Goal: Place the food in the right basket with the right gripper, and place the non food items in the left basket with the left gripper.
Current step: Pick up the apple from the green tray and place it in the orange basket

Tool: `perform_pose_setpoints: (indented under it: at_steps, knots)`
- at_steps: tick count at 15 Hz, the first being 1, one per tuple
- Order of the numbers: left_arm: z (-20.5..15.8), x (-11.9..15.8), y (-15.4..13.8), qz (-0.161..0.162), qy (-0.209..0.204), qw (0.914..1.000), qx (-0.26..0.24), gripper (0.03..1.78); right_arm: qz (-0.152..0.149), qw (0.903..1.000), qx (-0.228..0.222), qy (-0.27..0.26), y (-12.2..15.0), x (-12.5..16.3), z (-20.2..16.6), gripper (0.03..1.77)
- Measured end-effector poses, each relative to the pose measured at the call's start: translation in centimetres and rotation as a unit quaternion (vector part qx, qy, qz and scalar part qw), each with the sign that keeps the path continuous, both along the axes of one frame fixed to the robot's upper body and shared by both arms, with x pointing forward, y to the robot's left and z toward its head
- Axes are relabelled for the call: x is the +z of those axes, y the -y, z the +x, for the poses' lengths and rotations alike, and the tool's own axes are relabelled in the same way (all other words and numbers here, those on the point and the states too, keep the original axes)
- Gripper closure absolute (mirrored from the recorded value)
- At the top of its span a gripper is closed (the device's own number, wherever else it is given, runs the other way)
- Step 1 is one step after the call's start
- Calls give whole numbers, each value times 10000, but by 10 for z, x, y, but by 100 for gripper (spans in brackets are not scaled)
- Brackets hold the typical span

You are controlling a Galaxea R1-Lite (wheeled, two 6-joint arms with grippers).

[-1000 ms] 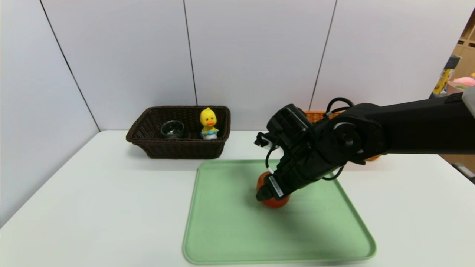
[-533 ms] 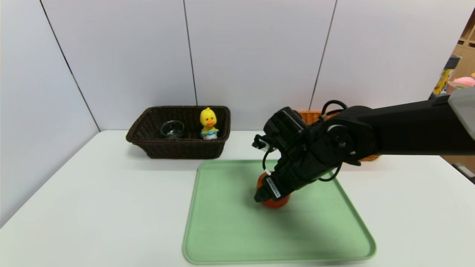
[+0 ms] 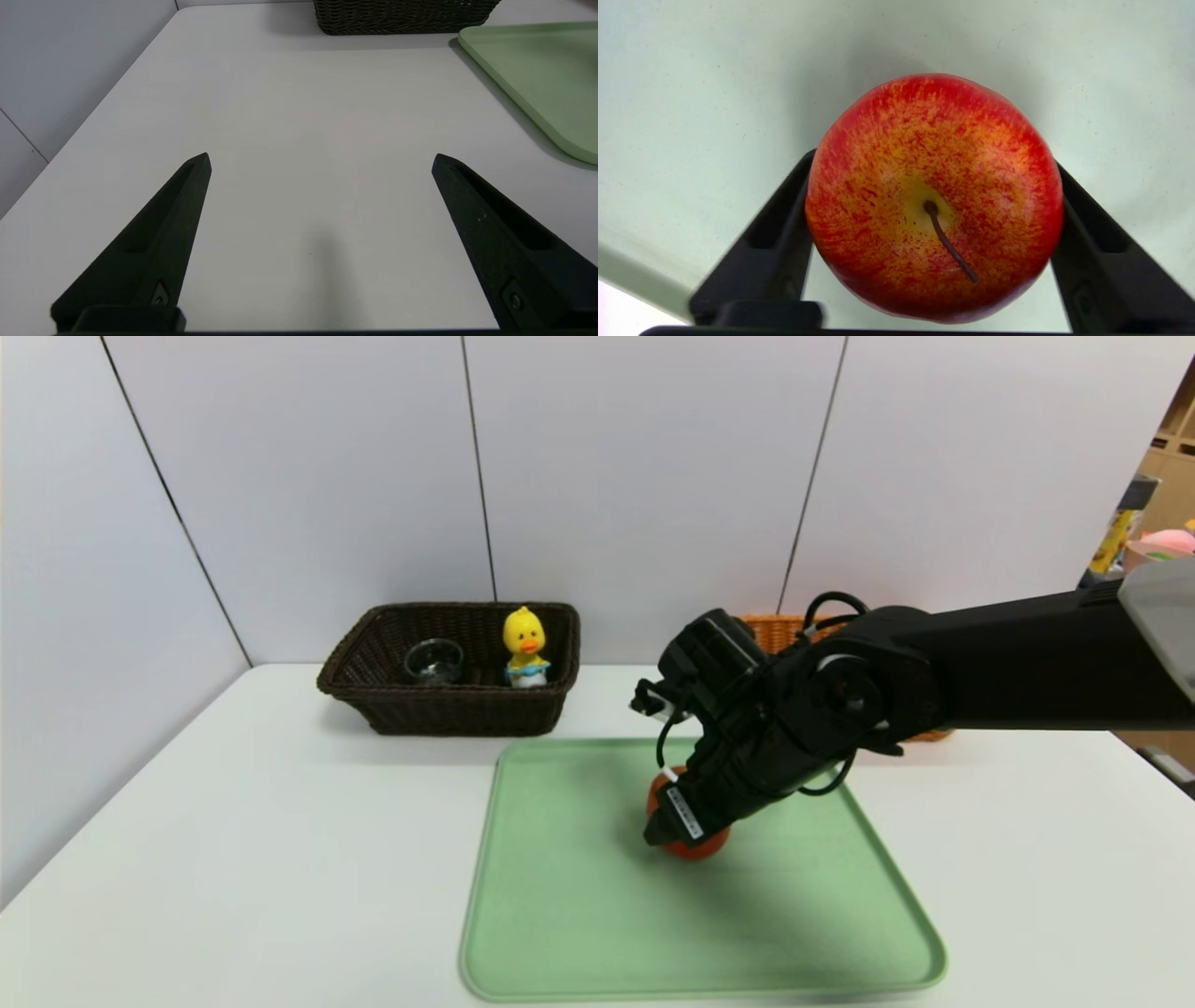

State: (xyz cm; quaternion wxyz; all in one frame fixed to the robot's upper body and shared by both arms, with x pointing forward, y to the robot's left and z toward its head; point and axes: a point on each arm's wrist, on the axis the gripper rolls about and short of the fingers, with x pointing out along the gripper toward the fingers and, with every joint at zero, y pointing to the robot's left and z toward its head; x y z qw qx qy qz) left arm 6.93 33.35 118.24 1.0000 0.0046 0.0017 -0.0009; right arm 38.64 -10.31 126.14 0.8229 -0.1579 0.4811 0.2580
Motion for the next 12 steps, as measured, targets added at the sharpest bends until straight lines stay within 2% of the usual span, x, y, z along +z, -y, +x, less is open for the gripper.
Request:
perform_pose_setpoints:
  at_steps: [2, 7, 12]
  knots:
    - [0, 0, 0, 0, 0, 10000, 0, 12, 0, 10000, 5, 0, 0, 0, 0, 53]
    - [0, 0, 0, 0, 2, 10000, 0, 12, 5, 10000, -2, 15, 0, 1, 0, 53]
    - [0, 0, 0, 2, 0, 10000, 0, 12, 253, 9990, -88, 362, 13, 30, -6, 54]
